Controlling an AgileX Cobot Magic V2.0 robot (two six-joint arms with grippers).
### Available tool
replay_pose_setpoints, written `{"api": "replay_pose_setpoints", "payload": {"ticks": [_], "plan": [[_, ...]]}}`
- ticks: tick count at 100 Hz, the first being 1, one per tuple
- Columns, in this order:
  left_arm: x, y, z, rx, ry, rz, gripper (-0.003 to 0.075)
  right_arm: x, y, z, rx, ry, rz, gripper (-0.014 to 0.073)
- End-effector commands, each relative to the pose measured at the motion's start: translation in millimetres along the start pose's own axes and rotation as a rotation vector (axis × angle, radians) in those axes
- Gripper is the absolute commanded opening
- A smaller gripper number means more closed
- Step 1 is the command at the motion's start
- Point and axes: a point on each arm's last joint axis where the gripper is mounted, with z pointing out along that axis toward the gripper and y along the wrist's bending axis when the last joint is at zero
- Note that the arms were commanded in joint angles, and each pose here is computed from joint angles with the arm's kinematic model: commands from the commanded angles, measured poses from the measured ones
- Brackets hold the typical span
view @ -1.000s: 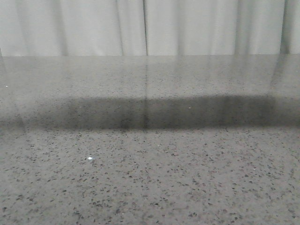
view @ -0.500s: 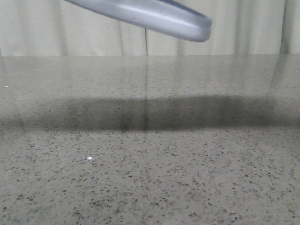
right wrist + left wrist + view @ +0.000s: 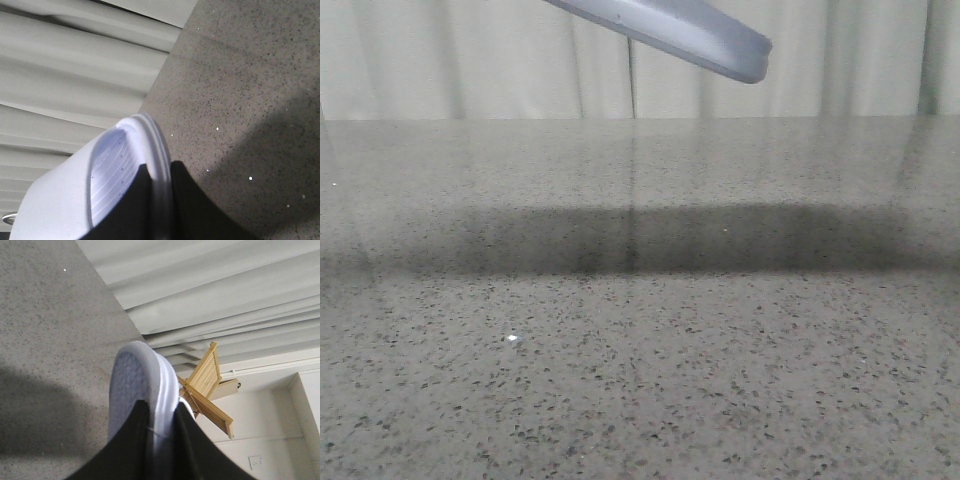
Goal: Insert blue slippers together front up
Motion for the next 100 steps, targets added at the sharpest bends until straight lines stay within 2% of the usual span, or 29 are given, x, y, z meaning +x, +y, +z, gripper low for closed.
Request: {"api": "replay_pose_setpoints", "payload": {"ticks": [1,39,83,100], "plan": [[5.8,-20.2,-3.1,0.134,0.066,-0.061,0.0016,-7.5,11.9,-0.9,-0.072,-0.065,0.016,-0.0099],[10.1,-30.3,-5.4,0.242,0.124,-0.112,0.0016,-2.6,15.1,-1.1,-0.096,-0.039,0.03,-0.0099],[15.3,-32.4,-6.2,0.263,0.178,-0.108,0.0016,22.9,25.7,14.3,-0.177,0.049,0.005,-0.0099],[17.2,-32.9,-5.4,0.264,0.186,-0.1,0.0016,26.8,30.0,16.6,-0.219,0.039,0.002,-0.0099]]}}
